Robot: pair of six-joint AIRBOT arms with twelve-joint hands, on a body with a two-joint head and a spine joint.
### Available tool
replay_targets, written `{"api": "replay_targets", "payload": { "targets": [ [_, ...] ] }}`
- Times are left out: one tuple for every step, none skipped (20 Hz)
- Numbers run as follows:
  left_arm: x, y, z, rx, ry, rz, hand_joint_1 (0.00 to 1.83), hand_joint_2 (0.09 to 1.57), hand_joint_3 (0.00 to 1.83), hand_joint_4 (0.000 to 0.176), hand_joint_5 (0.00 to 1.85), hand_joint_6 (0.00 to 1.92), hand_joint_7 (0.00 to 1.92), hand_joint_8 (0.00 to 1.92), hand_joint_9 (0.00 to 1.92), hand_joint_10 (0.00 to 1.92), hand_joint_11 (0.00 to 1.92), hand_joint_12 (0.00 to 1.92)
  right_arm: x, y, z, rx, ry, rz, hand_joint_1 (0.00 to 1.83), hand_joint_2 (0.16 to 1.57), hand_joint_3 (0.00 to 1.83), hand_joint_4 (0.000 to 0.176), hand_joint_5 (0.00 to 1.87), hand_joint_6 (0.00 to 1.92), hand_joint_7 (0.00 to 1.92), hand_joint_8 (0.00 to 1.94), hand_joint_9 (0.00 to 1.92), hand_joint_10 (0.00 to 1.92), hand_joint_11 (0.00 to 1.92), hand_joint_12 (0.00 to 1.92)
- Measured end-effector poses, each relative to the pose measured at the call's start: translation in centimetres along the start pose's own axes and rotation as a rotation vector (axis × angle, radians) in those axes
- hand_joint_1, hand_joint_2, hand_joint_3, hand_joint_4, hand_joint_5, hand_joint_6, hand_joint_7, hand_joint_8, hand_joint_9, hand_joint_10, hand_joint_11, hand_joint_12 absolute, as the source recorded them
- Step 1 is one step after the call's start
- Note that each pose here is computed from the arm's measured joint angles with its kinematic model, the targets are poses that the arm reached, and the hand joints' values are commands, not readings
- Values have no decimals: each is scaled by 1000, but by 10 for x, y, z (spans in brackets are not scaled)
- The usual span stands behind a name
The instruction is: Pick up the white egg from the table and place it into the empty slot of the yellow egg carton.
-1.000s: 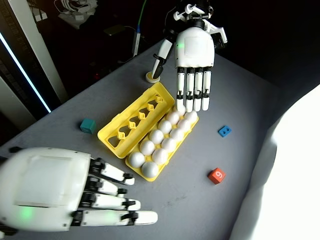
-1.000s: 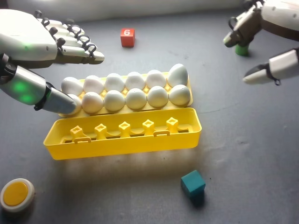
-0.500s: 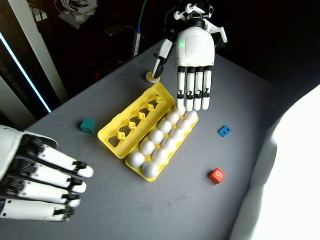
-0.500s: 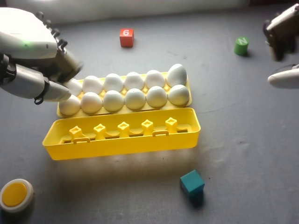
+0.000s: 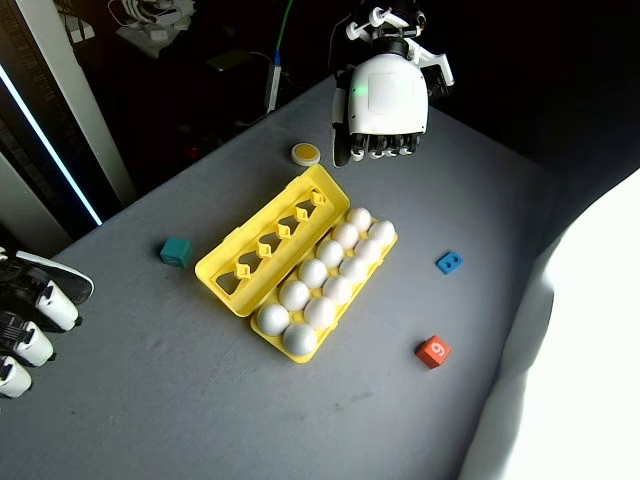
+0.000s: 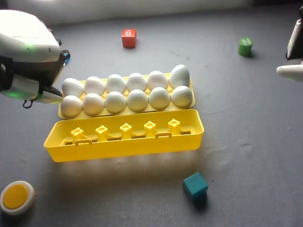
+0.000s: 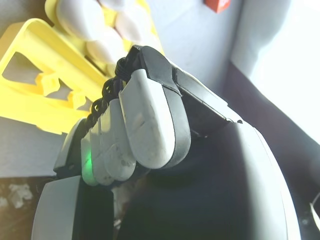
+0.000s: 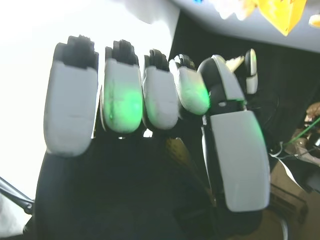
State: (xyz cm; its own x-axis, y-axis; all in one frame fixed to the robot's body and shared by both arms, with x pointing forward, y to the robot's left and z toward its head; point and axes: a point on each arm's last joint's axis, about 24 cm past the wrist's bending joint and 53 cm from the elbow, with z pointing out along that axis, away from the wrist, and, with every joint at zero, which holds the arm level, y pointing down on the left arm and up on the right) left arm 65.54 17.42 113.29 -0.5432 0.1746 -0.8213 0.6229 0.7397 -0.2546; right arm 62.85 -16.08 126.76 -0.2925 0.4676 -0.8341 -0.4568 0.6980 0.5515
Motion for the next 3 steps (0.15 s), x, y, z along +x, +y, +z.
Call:
{"api": "replay_targets", "payload": {
  "targets": [
    [0, 0, 0, 0, 0, 0, 1011, 1471, 21, 176, 1606, 1921, 1712, 1921, 1762, 1921, 1780, 1921, 0, 0, 0, 1, 1, 0, 1085, 1319, 0, 171, 1327, 1921, 1509, 1941, 1561, 1921, 1673, 1921],
    [0, 0, 0, 0, 0, 0, 1016, 1476, 28, 176, 1645, 1921, 1739, 1921, 1784, 1921, 1801, 1921, 1, 0, 0, 1, 2, 0, 1120, 1319, 0, 176, 1315, 1921, 1495, 1941, 1535, 1921, 1634, 1921],
    [0, 0, 0, 0, 0, 0, 1016, 1476, 28, 176, 1645, 1921, 1739, 1921, 1784, 1921, 1801, 1921, 1, -1, 0, 2, 3, -1, 1120, 1319, 0, 176, 1315, 1921, 1495, 1941, 1535, 1921, 1634, 1921]
  ]
}}
